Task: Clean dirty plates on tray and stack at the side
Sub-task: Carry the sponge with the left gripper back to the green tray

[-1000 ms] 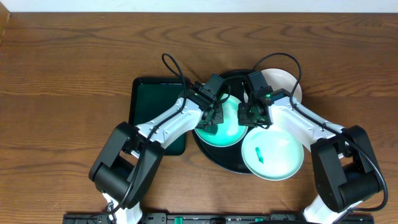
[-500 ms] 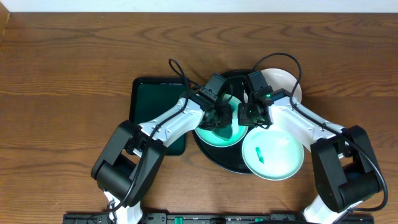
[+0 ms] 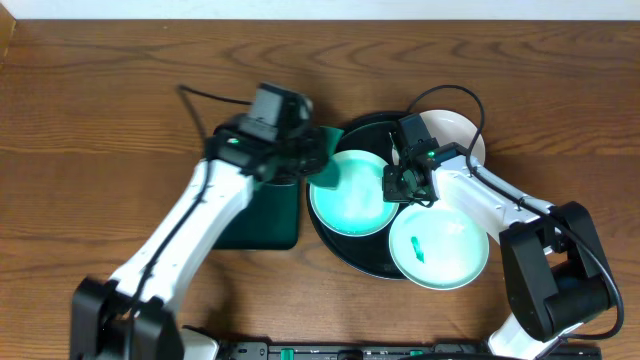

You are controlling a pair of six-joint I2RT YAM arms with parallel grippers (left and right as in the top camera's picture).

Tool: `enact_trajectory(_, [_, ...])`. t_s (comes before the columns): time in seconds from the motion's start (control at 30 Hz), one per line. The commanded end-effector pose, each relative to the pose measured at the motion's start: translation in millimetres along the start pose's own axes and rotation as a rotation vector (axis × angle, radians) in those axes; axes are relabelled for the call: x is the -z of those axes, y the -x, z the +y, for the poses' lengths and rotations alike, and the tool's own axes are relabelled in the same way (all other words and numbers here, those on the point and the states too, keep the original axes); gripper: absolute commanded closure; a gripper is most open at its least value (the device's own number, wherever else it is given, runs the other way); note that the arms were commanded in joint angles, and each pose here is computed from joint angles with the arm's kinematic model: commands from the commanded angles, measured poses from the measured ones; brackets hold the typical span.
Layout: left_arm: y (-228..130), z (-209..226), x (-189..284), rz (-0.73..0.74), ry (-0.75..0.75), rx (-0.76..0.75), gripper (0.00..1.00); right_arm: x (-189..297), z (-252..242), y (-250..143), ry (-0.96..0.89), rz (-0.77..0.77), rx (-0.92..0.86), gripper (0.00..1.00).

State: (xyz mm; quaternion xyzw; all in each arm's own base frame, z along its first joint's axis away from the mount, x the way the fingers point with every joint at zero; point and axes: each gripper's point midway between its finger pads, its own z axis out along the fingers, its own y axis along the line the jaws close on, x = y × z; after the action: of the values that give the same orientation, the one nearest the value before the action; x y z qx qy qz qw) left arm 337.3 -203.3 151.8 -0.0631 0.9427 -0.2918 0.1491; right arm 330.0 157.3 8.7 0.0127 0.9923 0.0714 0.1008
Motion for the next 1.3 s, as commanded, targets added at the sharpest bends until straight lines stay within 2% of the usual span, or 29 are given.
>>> enact_trajectory(0.0, [16,16,39,-0.072,0.017,-0.026,0.92,4,8,-3,0.021,-0.003,0.025,0.99])
enact_trajectory(0.13, [21,66,63,-0.117,0.196,0.048,0.93,4,8,-3,0.02,-0.003,0.025,0.99])
enact_trajectory(0.27, [16,115,79,-0.097,0.378,0.084,0.93,4,8,-3,0.02,-0.003,0.025,0.99])
enact_trajectory(0.47, [1,157,93,-0.056,0.561,0.104,0.93,4,8,-3,0.02,-0.003,0.025,0.99])
enact_trajectory(1.27, [-41,210,32,-0.019,0.573,0.075,0.92,4,8,-3,0.021,-0.003,0.025,0.99])
